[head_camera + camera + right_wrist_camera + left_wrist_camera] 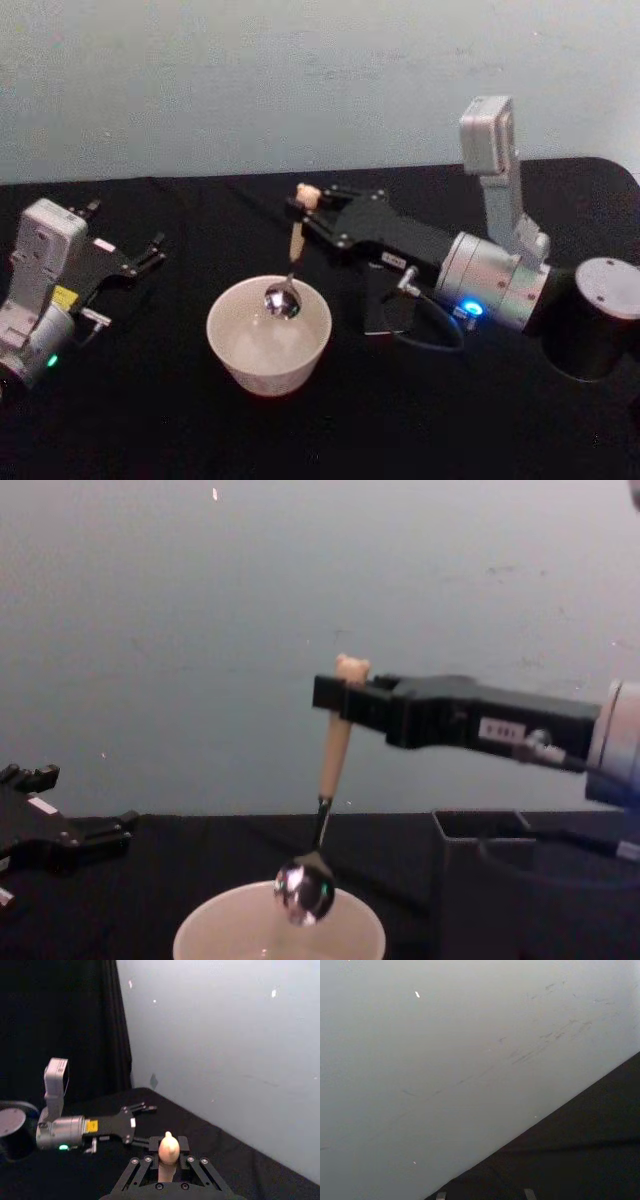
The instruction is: Pick up the stirring spoon with one hand, stir inside the cup, then place it back in its original position.
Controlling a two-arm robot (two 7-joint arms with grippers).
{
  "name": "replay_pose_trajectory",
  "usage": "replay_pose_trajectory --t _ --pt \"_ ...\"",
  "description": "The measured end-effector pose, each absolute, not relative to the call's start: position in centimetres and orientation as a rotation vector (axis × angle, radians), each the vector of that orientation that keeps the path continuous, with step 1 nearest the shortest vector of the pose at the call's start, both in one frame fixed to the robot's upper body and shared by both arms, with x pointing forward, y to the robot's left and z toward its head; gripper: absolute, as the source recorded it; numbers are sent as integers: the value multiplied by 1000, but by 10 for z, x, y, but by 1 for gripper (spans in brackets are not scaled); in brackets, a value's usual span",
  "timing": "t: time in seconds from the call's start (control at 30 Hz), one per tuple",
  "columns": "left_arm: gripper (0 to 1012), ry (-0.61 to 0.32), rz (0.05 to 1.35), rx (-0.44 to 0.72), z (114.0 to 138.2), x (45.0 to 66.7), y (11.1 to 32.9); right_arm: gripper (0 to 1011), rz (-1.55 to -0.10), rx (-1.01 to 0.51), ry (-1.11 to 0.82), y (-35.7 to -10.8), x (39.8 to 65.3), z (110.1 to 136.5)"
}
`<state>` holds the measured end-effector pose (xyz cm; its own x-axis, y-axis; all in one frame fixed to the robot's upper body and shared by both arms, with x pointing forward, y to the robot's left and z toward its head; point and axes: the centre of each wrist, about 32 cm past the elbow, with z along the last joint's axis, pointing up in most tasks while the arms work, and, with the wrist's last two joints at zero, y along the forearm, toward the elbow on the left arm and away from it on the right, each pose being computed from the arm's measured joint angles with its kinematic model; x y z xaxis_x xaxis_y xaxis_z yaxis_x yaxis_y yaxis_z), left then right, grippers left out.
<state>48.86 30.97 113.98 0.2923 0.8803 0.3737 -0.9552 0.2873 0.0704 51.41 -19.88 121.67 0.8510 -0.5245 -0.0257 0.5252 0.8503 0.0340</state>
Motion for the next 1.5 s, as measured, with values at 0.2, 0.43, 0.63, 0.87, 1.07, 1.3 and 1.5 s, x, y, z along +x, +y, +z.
replay_pose_trajectory --t 0.2,0.43,0.63,0.87,1.07,1.3,1.5 --pt "1001 -285 1248 305 1140 489 310 215 -525 -7 -2 -195 512 1206" --pt "1001 -285 1248 304 1140 489 310 215 -498 -58 -16 -193 511 1195" --pt "1001 -285 1248 305 1140 489 310 215 -479 -78 -12 -190 511 1188" --pt "1001 -285 1248 304 1140 489 310 215 -457 -94 -10 -178 509 1182" --pt "1001 -285 1248 304 1140 489 310 215 -449 -105 -3 -164 512 1179" --pt "1001 -285 1248 304 1140 489 310 215 -449 -112 7 -148 520 1176" --pt "1001 -285 1248 304 1140 489 310 215 -476 -113 5 -138 531 1175"
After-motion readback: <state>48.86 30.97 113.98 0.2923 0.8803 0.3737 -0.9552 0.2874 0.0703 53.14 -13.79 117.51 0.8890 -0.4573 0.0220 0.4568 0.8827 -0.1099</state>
